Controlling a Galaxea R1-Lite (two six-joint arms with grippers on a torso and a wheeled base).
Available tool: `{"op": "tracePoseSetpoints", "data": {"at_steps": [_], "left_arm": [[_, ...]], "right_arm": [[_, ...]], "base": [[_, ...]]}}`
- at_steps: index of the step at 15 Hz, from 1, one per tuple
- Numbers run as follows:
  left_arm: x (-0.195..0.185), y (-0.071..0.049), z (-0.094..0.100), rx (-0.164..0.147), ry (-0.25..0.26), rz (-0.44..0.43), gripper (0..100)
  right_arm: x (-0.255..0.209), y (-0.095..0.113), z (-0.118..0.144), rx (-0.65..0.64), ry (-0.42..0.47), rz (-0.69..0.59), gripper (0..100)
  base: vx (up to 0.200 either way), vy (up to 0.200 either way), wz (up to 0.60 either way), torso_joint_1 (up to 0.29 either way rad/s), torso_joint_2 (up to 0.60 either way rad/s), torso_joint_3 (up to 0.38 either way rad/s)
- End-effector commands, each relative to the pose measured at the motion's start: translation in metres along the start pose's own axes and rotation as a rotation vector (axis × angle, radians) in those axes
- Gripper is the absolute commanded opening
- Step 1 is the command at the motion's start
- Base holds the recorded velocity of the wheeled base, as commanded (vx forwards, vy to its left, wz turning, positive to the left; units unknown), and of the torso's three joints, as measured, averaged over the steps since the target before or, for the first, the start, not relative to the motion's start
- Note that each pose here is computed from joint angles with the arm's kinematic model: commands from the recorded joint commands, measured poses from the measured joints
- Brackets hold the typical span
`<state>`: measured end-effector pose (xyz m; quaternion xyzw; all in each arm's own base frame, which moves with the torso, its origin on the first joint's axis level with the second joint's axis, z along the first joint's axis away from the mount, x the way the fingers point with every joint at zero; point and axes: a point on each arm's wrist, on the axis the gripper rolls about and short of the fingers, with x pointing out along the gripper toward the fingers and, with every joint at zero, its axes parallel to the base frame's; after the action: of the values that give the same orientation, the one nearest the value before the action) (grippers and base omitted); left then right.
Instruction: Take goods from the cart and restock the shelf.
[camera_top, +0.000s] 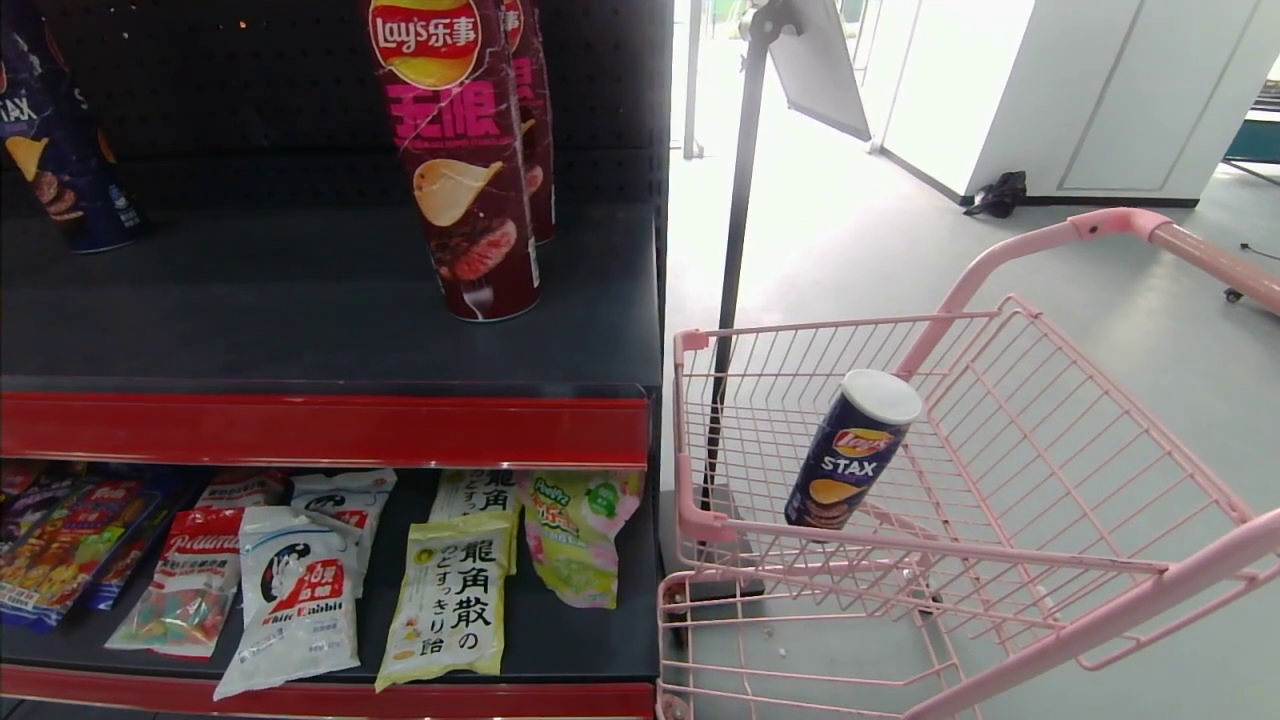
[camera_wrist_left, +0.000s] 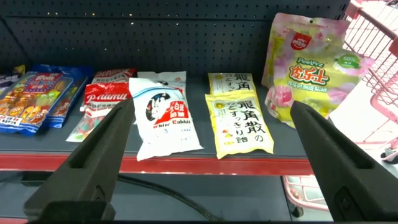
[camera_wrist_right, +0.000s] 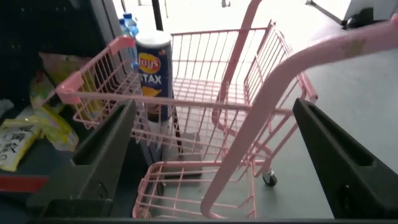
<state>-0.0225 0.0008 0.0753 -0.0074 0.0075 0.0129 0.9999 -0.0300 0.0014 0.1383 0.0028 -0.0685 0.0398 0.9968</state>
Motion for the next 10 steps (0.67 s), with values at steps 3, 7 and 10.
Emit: {"op": "tracePoseSetpoints", "data": {"at_steps": [3,7,10], "left_arm": [[0.0,0.0,0.0,0.0,0.0,0.0,100],[0.0,0.0,0.0,0.0,0.0,0.0,100],[0.0,0.0,0.0,0.0,0.0,0.0,100]], "right_arm": [[0.124,0.006,0.097,0.091,0.133,0.279,100],[0.229,-0.037,0.058,0.058,0.191,0.319,100],[0.272,-0.058,0.014,-0.003,0.23,0.495,100]], "base": [[0.0,0.0,0.0,0.0,0.0,0.0],[0.0,0.0,0.0,0.0,0.0,0.0],[0.0,0.0,0.0,0.0,0.0,0.0]]}}
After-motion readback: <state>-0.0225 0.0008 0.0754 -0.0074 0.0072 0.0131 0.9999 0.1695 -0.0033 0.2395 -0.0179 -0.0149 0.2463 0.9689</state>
